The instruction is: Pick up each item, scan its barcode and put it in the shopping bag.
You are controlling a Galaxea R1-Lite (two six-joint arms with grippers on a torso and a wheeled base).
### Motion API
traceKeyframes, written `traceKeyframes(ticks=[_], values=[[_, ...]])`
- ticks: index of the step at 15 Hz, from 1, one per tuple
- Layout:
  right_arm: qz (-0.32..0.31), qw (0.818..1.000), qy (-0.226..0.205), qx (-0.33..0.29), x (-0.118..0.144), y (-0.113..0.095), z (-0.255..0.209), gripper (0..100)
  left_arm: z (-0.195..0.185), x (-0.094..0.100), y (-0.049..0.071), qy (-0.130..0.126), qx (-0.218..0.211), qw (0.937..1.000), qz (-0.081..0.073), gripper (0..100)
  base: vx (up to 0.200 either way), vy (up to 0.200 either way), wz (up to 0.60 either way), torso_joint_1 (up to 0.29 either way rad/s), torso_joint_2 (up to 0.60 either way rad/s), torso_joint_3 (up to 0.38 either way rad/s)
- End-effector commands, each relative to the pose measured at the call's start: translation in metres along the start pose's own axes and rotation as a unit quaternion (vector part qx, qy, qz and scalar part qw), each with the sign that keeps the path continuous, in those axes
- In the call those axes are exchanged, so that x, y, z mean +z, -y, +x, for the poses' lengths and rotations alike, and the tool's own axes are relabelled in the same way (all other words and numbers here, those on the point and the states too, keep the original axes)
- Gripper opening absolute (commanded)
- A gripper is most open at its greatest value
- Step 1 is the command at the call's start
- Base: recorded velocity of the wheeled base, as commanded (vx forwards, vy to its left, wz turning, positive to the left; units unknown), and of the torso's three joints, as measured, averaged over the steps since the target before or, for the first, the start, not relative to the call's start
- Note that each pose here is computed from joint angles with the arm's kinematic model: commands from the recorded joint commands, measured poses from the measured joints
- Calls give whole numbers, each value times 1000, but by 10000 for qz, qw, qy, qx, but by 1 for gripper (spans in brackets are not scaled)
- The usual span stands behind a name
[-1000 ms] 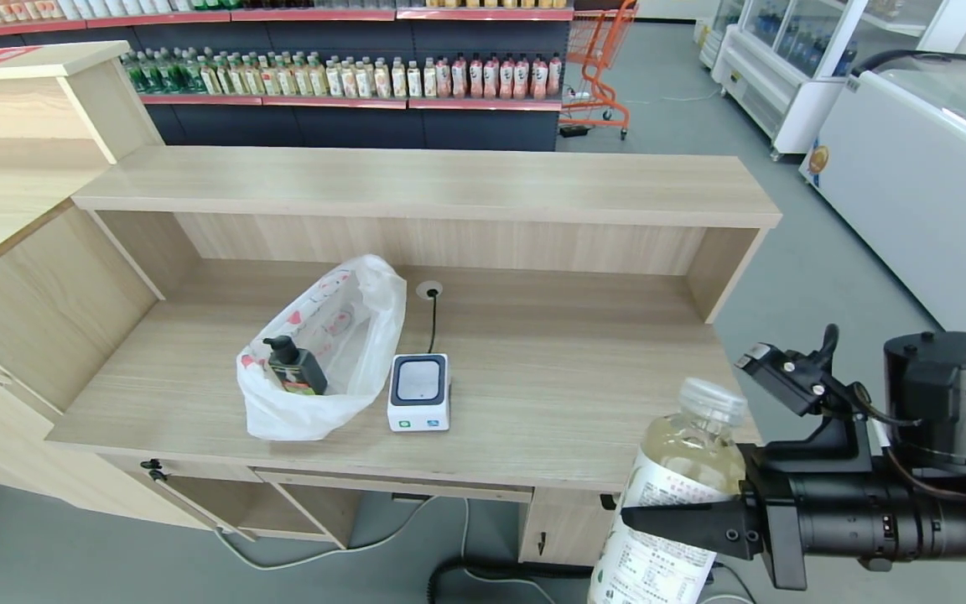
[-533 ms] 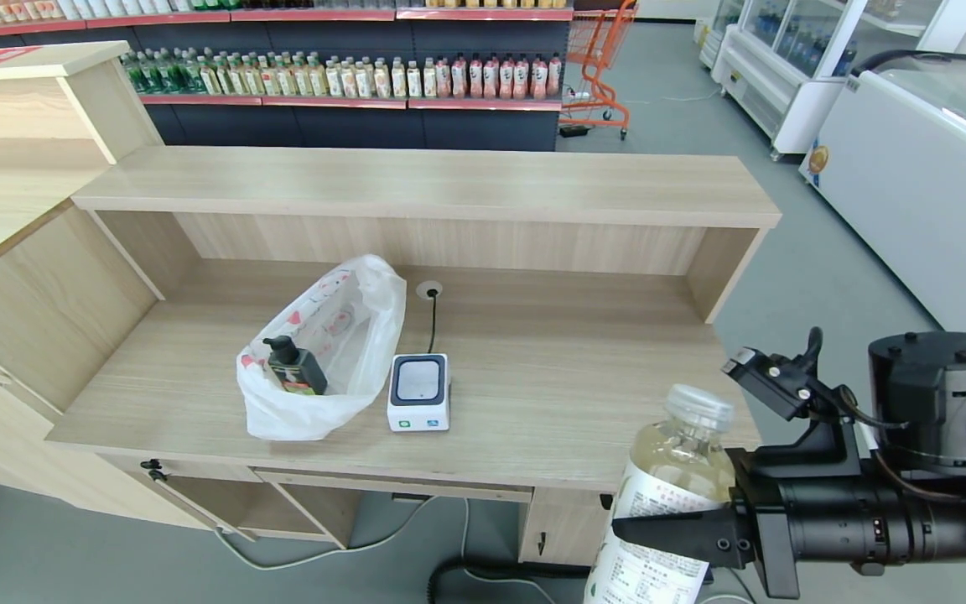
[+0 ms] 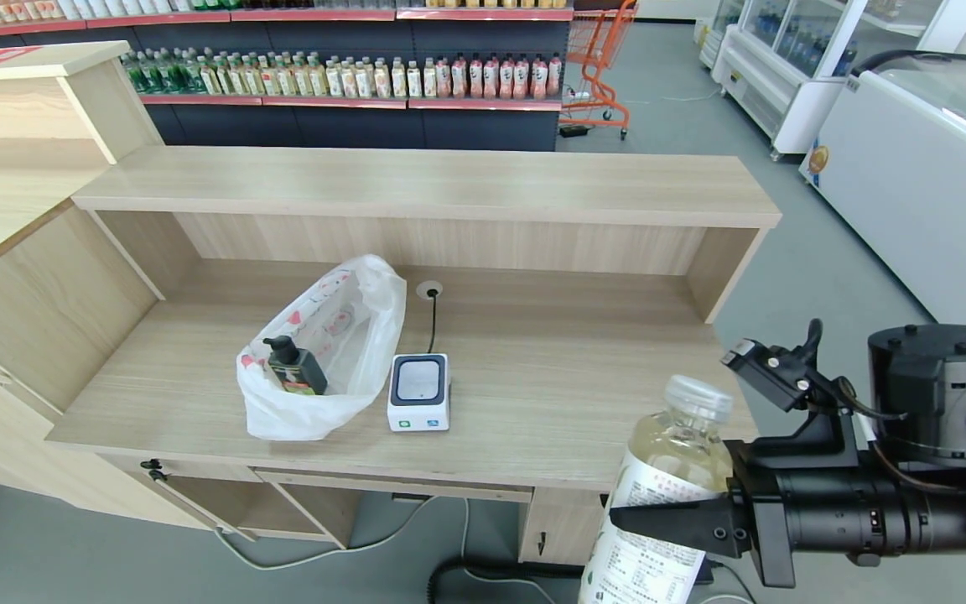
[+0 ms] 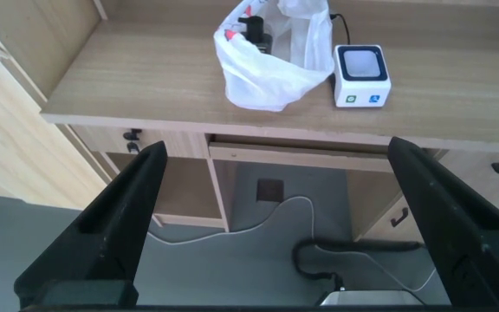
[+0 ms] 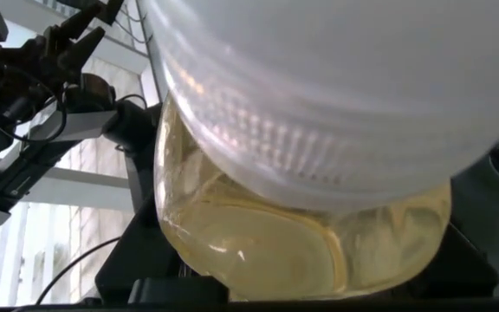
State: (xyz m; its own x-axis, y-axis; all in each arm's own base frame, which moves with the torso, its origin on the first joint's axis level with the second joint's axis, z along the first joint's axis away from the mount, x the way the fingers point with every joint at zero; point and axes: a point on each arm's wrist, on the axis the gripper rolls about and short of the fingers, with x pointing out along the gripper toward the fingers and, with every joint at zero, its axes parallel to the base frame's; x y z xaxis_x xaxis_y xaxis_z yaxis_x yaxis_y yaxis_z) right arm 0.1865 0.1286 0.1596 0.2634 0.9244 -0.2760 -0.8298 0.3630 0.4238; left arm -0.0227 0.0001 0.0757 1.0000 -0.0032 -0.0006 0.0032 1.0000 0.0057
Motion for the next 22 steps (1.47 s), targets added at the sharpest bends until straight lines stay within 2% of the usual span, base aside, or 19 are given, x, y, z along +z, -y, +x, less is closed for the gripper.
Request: traceKeyframes(ticks=[1, 6, 8, 10, 11, 12, 13, 16, 19, 22], values=[[-28, 10000, 35, 3, 1, -1, -2, 0, 0, 0, 0, 3, -7, 10000, 2, 100, 0, 0, 0, 0, 0, 0], [-103, 9999, 77, -58, 1, -2, -4, 0, 0, 0, 0, 3, -7, 10000, 2, 100, 0, 0, 0, 0, 0, 0], [-892, 9935, 188, -685, 2, 11, -13, 0, 0, 0, 0, 3, 1, 10000, 2, 100, 0, 0, 0, 0, 0, 0], [-2194, 9574, 93, -1873, 3, 33, -27, 0, 0, 0, 0, 3, 1, 10000, 2, 100, 0, 0, 0, 0, 0, 0], [-2723, 9363, 129, -2213, 6, 42, -33, 0, 0, 0, 0, 3, -7, 10000, 2, 100, 0, 0, 0, 0, 0, 0], [-2999, 9235, 177, -2385, 7, 47, -36, 0, 0, 0, 0, 3, 1, 10000, 2, 100, 0, 0, 0, 0, 0, 0], [-3502, 8972, 332, -2669, 7, 56, -37, 0, 0, 0, 0, 3, -7, 10000, 2, 100, 0, 0, 0, 0, 0, 0], [-4032, 8682, 754, -2794, 7, 71, -27, 0, 0, 0, 0, 3, -7, 10000, 2, 100, 0, 0, 0, 0, 0, 0], [-4591, 8323, 1402, -2773, 12, 88, -14, 0, 0, 0, 0, 3, 1, 10000, 2, 100, 0, 0, 0, 0, 0, 0], [-4674, 8259, 1493, -2778, 12, 92, -10, 0, 0, 0, 0, 3, 1, 10000, 2, 100, 0, 0, 0, 0, 0, 0]])
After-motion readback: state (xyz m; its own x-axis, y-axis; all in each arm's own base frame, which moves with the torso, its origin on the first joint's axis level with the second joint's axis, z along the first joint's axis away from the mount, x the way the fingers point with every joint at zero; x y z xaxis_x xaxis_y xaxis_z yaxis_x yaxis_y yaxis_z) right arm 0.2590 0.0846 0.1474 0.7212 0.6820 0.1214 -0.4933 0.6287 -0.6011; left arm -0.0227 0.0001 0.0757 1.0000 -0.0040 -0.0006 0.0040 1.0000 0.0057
